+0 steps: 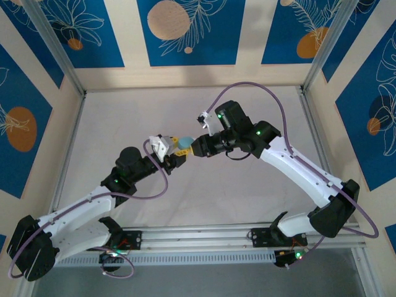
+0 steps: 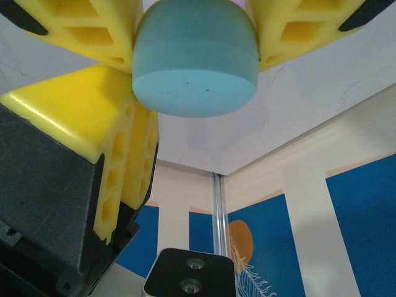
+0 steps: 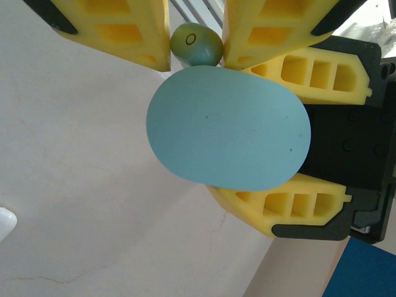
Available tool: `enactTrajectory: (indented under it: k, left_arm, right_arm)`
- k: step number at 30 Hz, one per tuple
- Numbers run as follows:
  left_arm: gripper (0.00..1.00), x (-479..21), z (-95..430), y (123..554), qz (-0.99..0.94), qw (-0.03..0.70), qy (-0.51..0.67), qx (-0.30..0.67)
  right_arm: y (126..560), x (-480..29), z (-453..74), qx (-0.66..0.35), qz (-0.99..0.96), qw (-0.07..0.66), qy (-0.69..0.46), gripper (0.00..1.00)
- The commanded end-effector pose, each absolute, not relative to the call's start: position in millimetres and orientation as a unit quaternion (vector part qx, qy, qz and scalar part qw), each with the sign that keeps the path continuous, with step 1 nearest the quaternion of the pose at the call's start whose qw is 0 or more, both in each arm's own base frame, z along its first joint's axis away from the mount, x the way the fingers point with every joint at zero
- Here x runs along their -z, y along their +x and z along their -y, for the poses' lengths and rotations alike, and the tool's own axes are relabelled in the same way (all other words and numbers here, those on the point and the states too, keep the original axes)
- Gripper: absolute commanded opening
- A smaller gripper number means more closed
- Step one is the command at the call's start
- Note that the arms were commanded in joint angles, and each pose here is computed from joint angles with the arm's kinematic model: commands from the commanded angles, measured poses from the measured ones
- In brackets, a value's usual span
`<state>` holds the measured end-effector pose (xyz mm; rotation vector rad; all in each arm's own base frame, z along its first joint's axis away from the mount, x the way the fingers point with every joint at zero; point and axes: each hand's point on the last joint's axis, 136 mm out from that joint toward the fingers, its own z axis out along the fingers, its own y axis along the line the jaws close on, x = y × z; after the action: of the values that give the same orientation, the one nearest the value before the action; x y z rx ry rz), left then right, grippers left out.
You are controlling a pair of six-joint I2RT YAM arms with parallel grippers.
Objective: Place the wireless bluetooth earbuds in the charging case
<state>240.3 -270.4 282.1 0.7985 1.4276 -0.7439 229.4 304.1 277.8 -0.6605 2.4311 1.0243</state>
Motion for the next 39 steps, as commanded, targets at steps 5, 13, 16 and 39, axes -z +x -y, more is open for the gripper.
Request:
enactTrajectory:
  k: [5,13,16,39]
  left_arm:
    - [0.40,-298,280,227,-0.589,0.624,0.381,0.345]
    - [0.39,-292,285,223,-0.591,0.607,0.398,0.351]
    - [0.39,-288,285,223,-0.595,0.603,0.402,0.349]
    - [0.39,-284,283,216,-0.591,0.596,0.425,0.338]
  right_arm:
    - [241,-298,-303,-0.376,-0.863,0.250,-0.226,0.26]
    - [244,-303,-302,-0.380,-0.860,0.258,-0.222,0.24]
    - [245,-304,-302,-0.380,-0.860,0.259,-0.221,0.24]
    - [249,-302,-301,-0.374,-0.864,0.258,-0.218,0.23]
